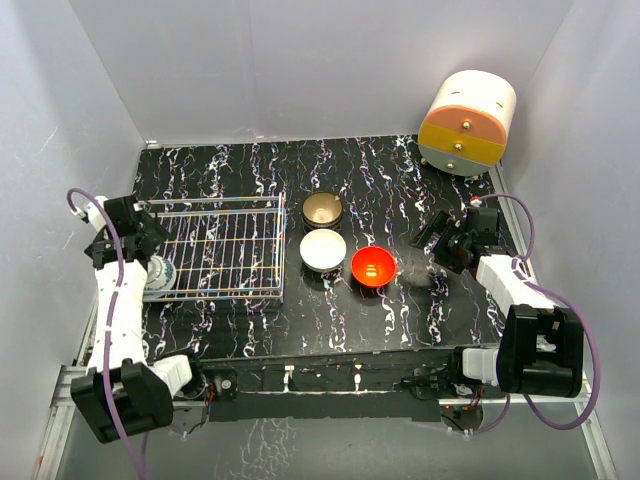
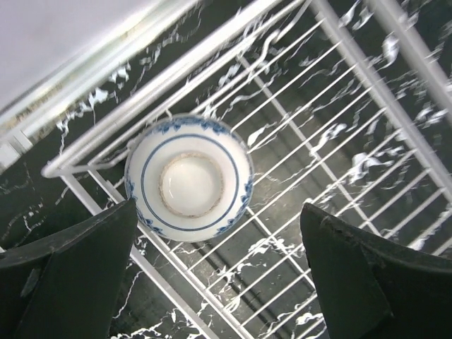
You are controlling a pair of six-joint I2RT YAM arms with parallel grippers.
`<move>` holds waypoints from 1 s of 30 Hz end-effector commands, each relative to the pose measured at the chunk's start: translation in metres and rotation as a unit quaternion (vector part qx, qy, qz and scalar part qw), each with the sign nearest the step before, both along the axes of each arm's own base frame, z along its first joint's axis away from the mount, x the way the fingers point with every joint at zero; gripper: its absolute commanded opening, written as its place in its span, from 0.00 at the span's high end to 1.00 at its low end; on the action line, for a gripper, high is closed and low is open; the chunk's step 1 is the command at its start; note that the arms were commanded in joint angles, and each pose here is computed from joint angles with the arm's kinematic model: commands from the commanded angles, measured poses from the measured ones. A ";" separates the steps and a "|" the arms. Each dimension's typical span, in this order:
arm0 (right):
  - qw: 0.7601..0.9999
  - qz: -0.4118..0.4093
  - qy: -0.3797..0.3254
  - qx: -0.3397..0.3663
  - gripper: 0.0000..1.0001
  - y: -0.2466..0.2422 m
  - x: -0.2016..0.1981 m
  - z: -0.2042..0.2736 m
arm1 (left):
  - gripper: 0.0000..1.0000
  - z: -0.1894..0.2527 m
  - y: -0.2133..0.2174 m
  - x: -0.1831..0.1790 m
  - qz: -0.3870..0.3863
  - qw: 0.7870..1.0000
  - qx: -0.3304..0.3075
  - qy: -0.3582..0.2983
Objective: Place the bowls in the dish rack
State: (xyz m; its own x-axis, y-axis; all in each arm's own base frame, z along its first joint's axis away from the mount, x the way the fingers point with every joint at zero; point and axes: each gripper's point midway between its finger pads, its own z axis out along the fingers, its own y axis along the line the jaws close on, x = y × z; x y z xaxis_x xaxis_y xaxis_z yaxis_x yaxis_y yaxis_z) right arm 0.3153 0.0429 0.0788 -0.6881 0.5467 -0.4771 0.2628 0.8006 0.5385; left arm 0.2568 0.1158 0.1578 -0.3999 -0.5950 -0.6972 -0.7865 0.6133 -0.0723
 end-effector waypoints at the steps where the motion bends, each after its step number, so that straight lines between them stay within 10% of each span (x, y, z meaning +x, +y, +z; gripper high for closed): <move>1: 0.999 0.003 -0.035 -0.005 0.03 -0.003 0.012 0.016 | 0.03 0.059 0.002 -0.011 -0.025 0.998 0.038 -0.038; 5: 0.999 -0.004 -0.034 -0.012 0.02 -0.006 0.013 0.015 | 0.03 0.104 -0.028 0.005 -0.111 0.986 0.013 -0.124; 11: 0.999 -0.011 -0.038 -0.010 0.02 -0.007 0.017 0.023 | 0.03 0.185 -0.119 0.028 -0.326 0.881 -0.046 -0.340; 21: 0.999 -0.019 -0.038 -0.002 0.02 -0.006 0.018 0.026 | 0.03 0.200 -0.173 0.060 -0.429 0.846 -0.055 -0.312; 30: 0.998 -0.029 -0.047 -0.017 0.02 -0.012 0.018 0.034 | 0.03 0.172 -0.319 0.083 -0.556 0.798 0.037 -0.229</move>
